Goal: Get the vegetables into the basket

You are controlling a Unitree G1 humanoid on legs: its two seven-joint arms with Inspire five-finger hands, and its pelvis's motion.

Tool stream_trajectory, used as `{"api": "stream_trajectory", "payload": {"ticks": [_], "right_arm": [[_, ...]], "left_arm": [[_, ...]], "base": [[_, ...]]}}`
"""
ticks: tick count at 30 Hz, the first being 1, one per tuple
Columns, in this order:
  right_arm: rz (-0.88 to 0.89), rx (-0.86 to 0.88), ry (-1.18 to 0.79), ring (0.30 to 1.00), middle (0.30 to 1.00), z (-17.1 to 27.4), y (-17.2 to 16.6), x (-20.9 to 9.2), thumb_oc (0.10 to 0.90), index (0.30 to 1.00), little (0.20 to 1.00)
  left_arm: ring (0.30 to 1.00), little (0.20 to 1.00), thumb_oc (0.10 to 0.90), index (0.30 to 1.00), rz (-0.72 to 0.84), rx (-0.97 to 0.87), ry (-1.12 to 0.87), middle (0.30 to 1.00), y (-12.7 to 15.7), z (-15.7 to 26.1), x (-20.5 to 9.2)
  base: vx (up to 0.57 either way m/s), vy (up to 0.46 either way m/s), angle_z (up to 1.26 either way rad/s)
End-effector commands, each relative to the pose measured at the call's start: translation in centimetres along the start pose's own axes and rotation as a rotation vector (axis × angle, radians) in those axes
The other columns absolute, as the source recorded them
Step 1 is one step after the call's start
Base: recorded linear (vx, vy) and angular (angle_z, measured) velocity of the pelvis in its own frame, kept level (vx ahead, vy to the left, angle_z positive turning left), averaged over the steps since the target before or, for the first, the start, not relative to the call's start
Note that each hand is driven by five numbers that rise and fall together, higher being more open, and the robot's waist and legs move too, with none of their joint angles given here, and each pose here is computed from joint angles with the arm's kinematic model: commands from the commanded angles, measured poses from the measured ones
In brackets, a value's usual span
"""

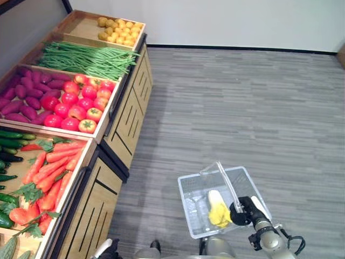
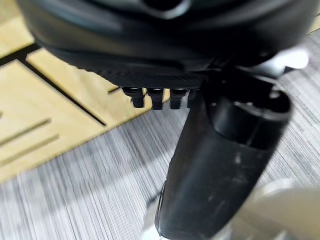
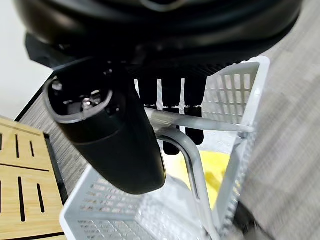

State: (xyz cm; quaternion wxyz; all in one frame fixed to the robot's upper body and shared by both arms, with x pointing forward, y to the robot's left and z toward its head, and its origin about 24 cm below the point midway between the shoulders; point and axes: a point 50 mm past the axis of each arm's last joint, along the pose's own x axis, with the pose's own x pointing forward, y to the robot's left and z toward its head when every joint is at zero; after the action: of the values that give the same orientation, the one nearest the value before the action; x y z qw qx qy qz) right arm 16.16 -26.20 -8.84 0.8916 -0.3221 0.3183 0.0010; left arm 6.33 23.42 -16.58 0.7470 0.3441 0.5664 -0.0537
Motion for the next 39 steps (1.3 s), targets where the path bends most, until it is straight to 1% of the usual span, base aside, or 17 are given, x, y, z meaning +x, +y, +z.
{"api": "stream_trajectory", "payload": {"ticks": [1, 9, 13, 18, 22, 27, 34, 39], "right_arm": [[-0.171, 0.015, -0.280, 0.300, 0.300, 5.2, -5.0, 0.4, 0.400, 0.300, 0.300], [-0.213, -0.019, -0.269, 0.300, 0.300, 4.7, -6.3, 0.3, 0.400, 0.300, 0.300], [-0.245, -0.011, -0.243, 0.300, 0.300, 4.1, -6.8, 0.1, 0.400, 0.300, 0.300], [-0.261, -0.011, -0.239, 0.300, 0.300, 3.9, -6.9, -0.1, 0.400, 0.300, 0.300], [-0.269, -0.014, -0.233, 0.300, 0.300, 3.7, -6.7, -0.3, 0.400, 0.300, 0.300], [-0.243, -0.021, -0.202, 0.300, 0.300, 3.2, -5.9, -0.3, 0.400, 0.300, 0.300], [-0.210, 0.029, -0.195, 0.300, 0.300, 3.7, -4.2, 0.4, 0.400, 0.300, 0.300], [-0.199, 0.027, -0.216, 0.300, 0.300, 4.6, -3.9, 0.7, 0.400, 0.300, 0.300]], "left_arm": [[1.000, 1.000, 0.900, 1.000, 0.113, 0.010, 0.005, 1.000, 3.8, 0.2, 0.6], [1.000, 1.000, 0.900, 1.000, 0.142, -0.038, -0.011, 1.000, 4.2, 1.1, 0.8], [1.000, 1.000, 0.900, 1.000, 0.146, -0.024, -0.042, 1.000, 4.3, 2.3, 0.8], [1.000, 1.000, 0.900, 1.000, 0.138, -0.007, -0.035, 1.000, 3.9, 2.2, 0.8], [1.000, 1.000, 0.900, 1.000, 0.115, 0.037, -0.006, 1.000, 3.4, 1.4, 0.7], [1.000, 1.000, 0.900, 1.000, 0.097, 0.053, 0.022, 1.000, 3.0, 0.2, 0.5], [1.000, 1.000, 0.900, 1.000, 0.148, 0.031, 0.024, 1.000, 4.5, 0.4, 0.7], [1.000, 1.000, 0.900, 1.000, 0.162, 0.031, 0.034, 1.000, 4.9, 0.2, 0.8]], "base": [[0.14, -0.200, 0.23], [0.09, -0.184, 0.26], [0.05, -0.115, 0.45], [0.08, 0.001, 0.44], [0.17, 0.098, 0.29], [0.21, 0.224, -0.26], [0.10, 0.199, 0.03], [0.06, 0.156, 0.05]]}}
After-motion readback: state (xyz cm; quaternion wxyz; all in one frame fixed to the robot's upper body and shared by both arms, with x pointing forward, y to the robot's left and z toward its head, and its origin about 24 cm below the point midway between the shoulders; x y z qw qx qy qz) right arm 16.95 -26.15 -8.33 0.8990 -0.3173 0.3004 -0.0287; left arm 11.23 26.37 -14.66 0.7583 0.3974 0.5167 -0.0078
